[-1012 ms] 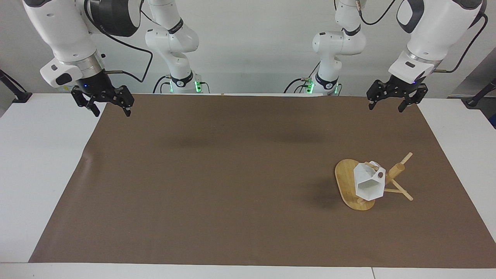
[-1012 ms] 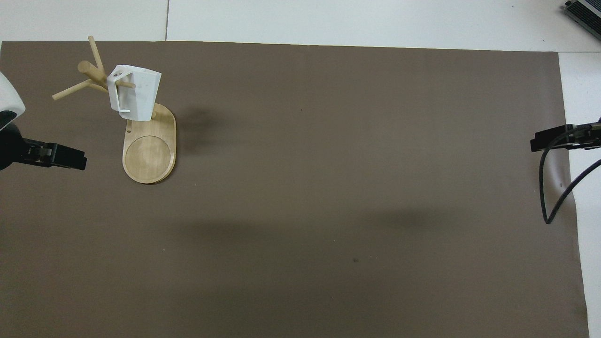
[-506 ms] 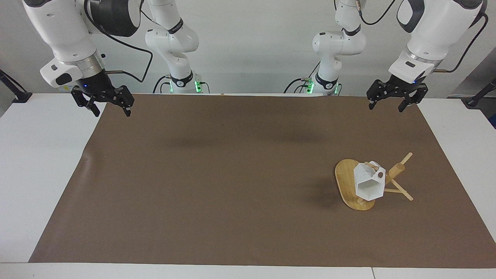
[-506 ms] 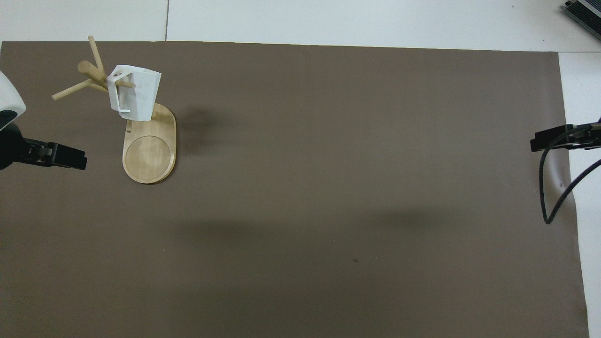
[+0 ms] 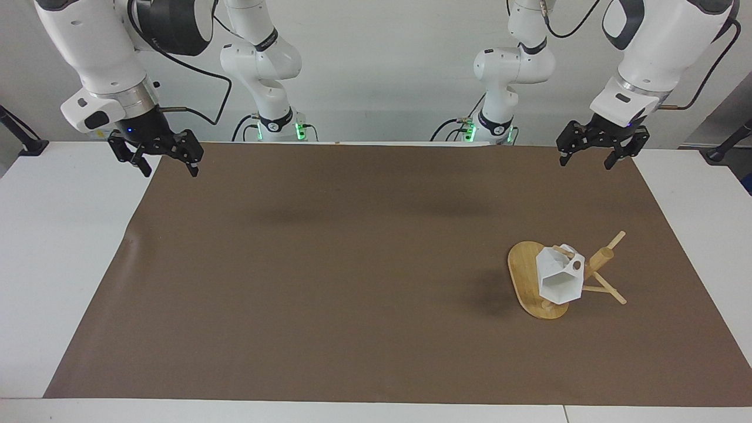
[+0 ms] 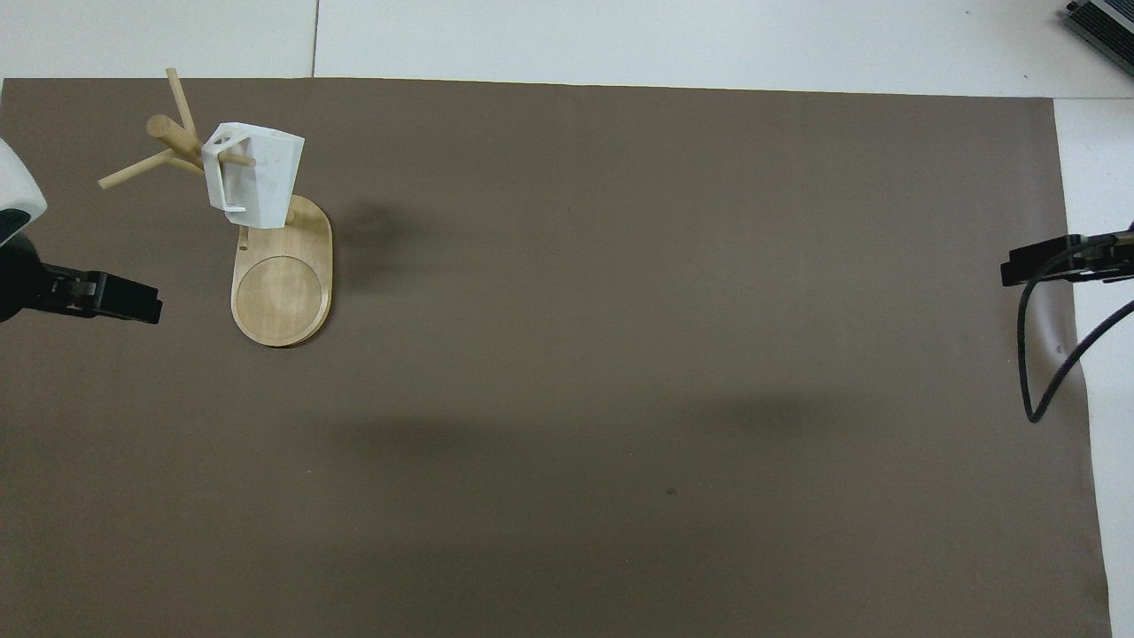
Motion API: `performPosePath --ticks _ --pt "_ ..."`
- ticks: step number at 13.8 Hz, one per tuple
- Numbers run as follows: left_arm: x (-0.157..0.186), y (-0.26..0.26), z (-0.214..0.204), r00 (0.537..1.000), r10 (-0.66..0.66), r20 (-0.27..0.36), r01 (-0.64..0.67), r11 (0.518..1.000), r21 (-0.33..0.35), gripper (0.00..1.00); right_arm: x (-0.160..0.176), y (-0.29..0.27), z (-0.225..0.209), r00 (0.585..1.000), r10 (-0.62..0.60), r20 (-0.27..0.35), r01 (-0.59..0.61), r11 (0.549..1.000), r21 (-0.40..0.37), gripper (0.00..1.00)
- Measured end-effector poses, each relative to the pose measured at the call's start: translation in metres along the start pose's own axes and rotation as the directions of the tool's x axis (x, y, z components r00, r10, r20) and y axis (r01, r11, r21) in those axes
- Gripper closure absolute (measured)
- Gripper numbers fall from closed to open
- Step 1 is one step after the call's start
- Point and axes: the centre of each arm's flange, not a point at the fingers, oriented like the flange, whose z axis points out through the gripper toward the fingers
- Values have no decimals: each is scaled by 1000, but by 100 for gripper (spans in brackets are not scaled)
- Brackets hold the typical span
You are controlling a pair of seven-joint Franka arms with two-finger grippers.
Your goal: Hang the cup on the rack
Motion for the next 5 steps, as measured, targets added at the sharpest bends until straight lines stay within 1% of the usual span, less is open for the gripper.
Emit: performPosePath --ticks 5 --pt "-4 3 -5 1000 4 3 -4 1000 0 0 0 0 0 1000 0 0 0 1000 0 0"
